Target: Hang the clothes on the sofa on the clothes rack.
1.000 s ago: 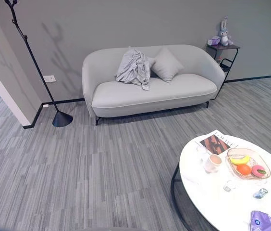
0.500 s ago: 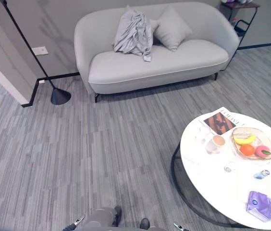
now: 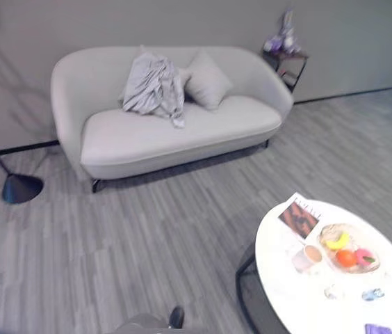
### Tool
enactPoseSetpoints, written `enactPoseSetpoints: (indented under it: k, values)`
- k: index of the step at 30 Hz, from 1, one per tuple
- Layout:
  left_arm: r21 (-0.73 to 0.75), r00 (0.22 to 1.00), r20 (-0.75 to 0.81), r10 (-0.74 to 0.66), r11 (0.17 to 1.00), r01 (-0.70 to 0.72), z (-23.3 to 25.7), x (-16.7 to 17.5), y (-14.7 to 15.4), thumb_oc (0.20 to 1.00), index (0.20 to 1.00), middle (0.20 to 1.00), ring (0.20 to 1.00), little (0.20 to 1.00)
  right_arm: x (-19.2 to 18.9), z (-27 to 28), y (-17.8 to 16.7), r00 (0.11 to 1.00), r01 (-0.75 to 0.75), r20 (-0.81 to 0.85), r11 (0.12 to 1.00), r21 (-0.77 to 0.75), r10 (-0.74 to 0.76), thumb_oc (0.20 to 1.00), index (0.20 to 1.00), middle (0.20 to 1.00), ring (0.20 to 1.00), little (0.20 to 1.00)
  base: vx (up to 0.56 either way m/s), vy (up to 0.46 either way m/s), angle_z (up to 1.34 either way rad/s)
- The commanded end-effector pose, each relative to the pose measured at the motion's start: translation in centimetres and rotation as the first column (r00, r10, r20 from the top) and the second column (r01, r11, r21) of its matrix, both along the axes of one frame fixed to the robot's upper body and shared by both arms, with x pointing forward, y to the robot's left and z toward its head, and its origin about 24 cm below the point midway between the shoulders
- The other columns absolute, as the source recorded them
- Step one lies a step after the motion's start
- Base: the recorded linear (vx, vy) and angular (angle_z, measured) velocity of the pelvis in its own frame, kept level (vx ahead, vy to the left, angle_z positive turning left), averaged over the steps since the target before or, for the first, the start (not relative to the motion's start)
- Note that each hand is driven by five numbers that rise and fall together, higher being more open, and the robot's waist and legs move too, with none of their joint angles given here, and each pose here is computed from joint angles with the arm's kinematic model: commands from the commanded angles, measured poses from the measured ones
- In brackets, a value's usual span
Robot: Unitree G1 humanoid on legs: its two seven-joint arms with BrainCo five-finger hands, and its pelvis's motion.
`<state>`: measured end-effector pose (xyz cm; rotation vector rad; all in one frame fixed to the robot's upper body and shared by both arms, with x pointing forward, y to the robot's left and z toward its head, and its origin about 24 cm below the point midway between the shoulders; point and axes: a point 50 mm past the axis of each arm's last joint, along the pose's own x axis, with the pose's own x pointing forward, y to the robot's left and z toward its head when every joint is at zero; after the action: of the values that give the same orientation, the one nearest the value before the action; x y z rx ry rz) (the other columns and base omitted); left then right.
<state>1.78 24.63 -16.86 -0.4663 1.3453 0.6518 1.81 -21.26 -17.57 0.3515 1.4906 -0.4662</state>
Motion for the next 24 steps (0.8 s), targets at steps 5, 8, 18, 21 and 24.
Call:
enactPoseSetpoints:
  k: [5,8,18,21,24]
  values:
    - [0.032,0.956,0.003,-0.294,0.955,0.294,-0.1,2.2,-0.9,1.0,1.0,1.0,1.0,1.0,5.7,0.2,2.1,0.974,-0.062,0.218,0.998,0.031,0.054,1.0,1.0,1.0,1.0,1.0,0.37,0.073,0.58]
    - [0.059,0.943,0.03,-0.33,0.943,0.328,0.0,3.7,-0.7,1.0,1.0,1.0,1.0,1.0,6.4,0.3,2.1,0.971,-0.048,0.234,0.999,0.025,0.041,1.0,1.0,1.0,1.0,1.0,0.36,-0.132,0.96]
    - [-0.013,0.933,-0.084,-0.35,0.936,0.351,-0.4,-0.2,-2.0,1.0,1.0,1.0,1.0,1.0,4.5,0.0,1.5,0.98,0.092,0.172,0.994,0.052,-0.1,1.0,1.0,1.0,1.0,1.0,0.57,-0.162,0.28]
    - [-0.014,0.949,-0.148,-0.278,0.96,0.279,-0.3,-2.6,-1.4,1.0,1.0,1.0,1.0,1.0,3.9,0.0,1.5,0.987,0.053,0.147,0.998,0.044,-0.059,1.0,1.0,1.0,1.0,1.0,0.47,-0.22,0.48]
    - [0.005,0.958,-0.144,-0.248,0.968,0.251,-0.3,-2.6,-1.2,1.0,1.0,1.0,1.0,1.0,4.1,0.0,1.3,0.99,-0.014,0.143,1.0,0.028,0.01,1.0,1.0,1.0,1.0,1.0,0.3,-0.187,0.34]
